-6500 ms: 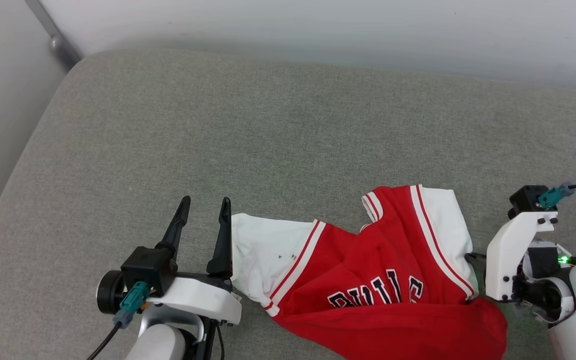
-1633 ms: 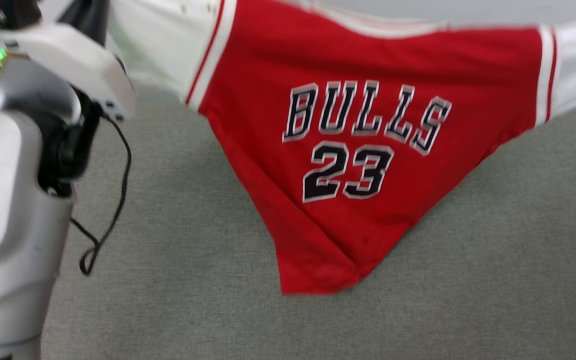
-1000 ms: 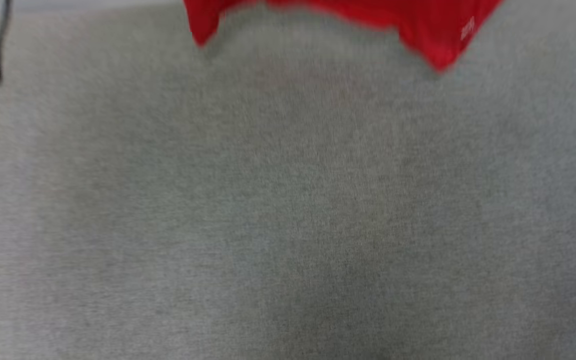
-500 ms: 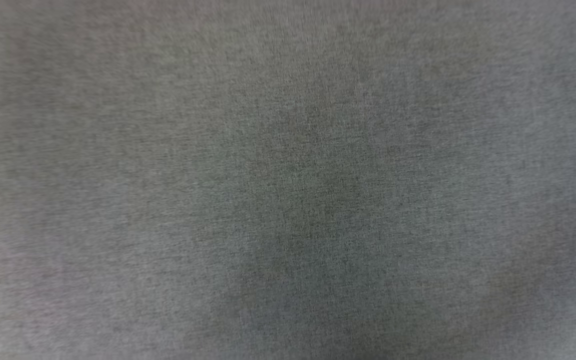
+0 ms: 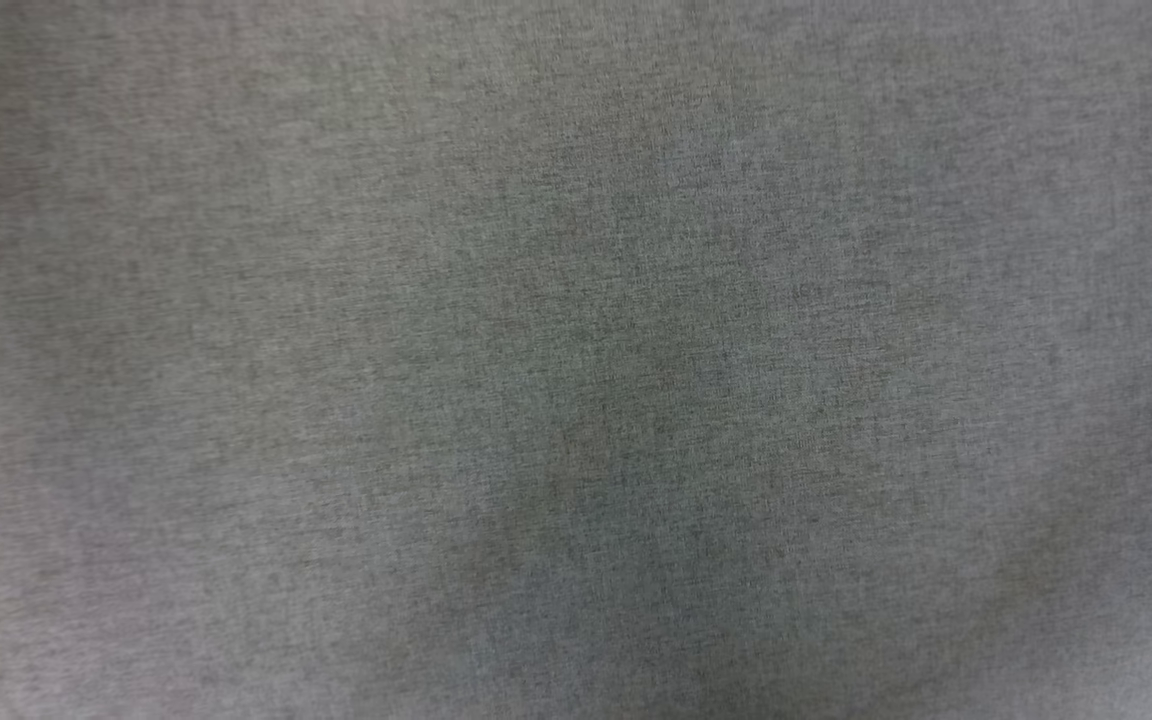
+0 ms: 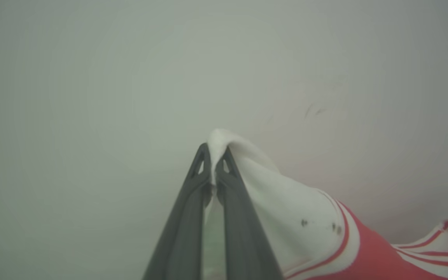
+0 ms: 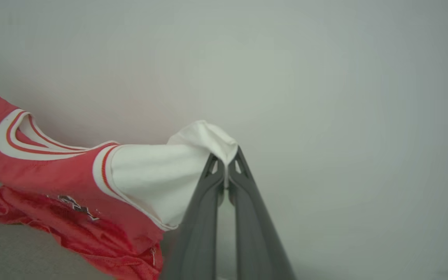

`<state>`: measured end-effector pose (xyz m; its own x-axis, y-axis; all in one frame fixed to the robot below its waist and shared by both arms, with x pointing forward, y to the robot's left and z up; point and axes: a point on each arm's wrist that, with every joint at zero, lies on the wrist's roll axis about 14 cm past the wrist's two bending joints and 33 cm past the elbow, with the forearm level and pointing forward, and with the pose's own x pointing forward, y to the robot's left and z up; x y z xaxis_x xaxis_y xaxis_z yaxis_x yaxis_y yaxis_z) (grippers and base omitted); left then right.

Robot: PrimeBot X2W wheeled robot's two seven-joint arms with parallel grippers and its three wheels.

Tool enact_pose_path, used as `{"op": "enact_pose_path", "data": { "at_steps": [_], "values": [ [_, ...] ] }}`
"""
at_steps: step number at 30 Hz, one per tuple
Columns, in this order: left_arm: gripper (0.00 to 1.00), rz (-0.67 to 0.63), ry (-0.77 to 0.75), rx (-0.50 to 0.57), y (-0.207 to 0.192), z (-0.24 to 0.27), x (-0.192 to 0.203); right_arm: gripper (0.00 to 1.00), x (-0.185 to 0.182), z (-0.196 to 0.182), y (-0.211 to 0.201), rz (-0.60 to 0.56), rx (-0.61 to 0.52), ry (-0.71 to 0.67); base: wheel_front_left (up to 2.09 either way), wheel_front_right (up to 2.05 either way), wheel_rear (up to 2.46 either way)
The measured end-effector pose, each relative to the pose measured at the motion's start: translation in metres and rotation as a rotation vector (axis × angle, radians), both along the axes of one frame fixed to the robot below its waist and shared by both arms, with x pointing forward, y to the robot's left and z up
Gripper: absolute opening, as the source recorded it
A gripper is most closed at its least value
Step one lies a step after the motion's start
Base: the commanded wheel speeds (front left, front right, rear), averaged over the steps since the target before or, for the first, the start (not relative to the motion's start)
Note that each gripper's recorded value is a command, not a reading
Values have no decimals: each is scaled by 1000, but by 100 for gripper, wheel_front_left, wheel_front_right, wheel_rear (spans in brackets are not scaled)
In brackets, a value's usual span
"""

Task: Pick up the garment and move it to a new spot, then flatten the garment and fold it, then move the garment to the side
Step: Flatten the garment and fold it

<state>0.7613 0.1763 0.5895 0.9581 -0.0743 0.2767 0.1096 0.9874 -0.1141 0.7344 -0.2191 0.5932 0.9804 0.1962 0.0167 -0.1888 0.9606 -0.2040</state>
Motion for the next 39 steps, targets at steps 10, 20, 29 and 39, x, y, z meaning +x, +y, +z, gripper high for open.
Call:
{"op": "enact_pose_path", "data": {
  "at_steps": [10,20,29,39],
  "values": [
    [0,-38,104,-54,3,-46,-49,0,-51,-58,-18,-38,80,163,0,0,0],
    [0,1,235,-121,29,-81,-166,0,-174,-122,-34,-94,182,373,0,0,0],
    [0,79,325,-145,52,-108,-293,0,-288,-162,-42,-142,257,524,0,0,0],
    [0,145,551,-126,60,-150,-411,0,-400,-223,-43,-209,365,788,0,0,0]
  ]
}}
